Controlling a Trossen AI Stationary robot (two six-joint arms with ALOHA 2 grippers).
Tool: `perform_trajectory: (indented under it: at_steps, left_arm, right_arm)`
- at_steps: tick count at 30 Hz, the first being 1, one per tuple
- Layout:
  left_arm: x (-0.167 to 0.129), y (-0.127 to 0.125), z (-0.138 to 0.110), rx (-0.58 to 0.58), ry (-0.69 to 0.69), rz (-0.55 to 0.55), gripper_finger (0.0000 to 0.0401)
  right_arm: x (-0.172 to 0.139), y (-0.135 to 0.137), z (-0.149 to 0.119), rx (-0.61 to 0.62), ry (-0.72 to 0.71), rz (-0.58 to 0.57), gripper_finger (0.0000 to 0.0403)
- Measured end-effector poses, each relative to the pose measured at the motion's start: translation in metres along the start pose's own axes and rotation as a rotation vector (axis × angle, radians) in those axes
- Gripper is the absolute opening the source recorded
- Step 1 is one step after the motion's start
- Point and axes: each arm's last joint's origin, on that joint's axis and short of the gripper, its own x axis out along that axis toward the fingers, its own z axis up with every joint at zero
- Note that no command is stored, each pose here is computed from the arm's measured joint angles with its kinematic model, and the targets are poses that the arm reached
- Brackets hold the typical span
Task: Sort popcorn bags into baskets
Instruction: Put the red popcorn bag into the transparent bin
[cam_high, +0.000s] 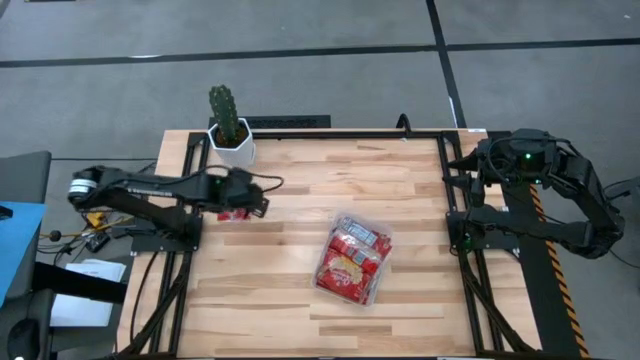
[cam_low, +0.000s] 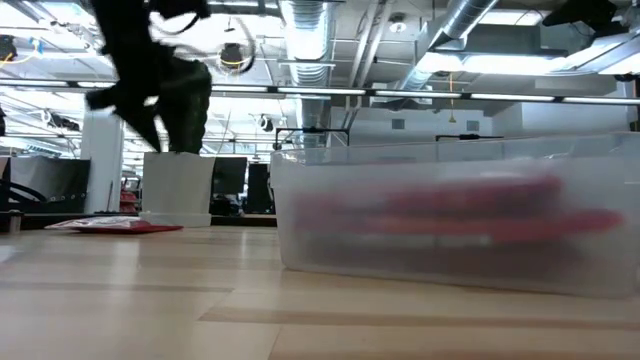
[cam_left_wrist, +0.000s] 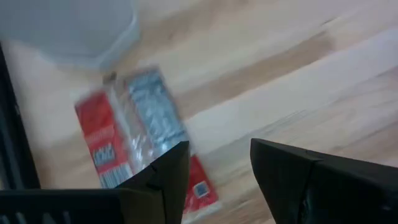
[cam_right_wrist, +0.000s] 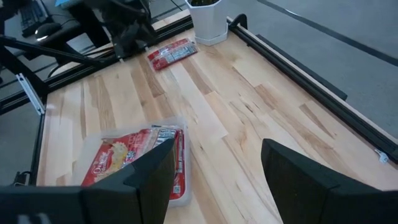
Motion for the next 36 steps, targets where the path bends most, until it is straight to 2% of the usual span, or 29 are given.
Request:
perform_trajectory:
  at_steps: [6, 11, 16, 21, 26, 29, 32, 36]
  left_arm:
    - [0.027, 0.019, -0.028, -0.028, -0.032, 0.039, 0.0158]
    - [0.045, 0.032, -0.036, -0.059, -0.018, 0.107, 0.0158]
    - [0.059, 0.046, -0.039, -0.153, -0.018, 0.165, 0.016]
    - [0.072, 0.053, -0.046, -0.222, 0.022, 0.144, 0.0189]
    - [0.086, 0.06, -0.059, -0.321, 0.074, 0.158, 0.0231]
    - [0.094, 0.06, -0.065, -0.364, 0.109, 0.172, 0.0242]
    - [0.098, 0.059, -0.067, -0.369, 0.13, 0.188, 0.0221]
    - [0.099, 0.052, -0.063, -0.352, 0.147, 0.119, 0.0146]
  right_arm:
    - [0.0, 0.0, 0.0, -0.003, -0.001, -0.002, 0.026]
    - [0.0, 0.0, 0.0, 0.0, -0.001, -0.002, 0.026]
    - [0.0, 0.0, 0.0, 0.001, -0.001, -0.003, 0.026]
    - [0.0, 0.0, 0.0, 0.001, -0.001, -0.002, 0.026]
    - [0.0, 0.0, 0.0, 0.001, -0.001, -0.002, 0.026]
    - [0.0, 0.0, 0.0, 0.001, -0.001, -0.002, 0.026]
    - [0.0, 0.0, 0.0, 0.001, -0.001, -0.003, 0.026]
    - [0.0, 0.0, 0.0, 0.001, -0.001, -0.003, 0.026]
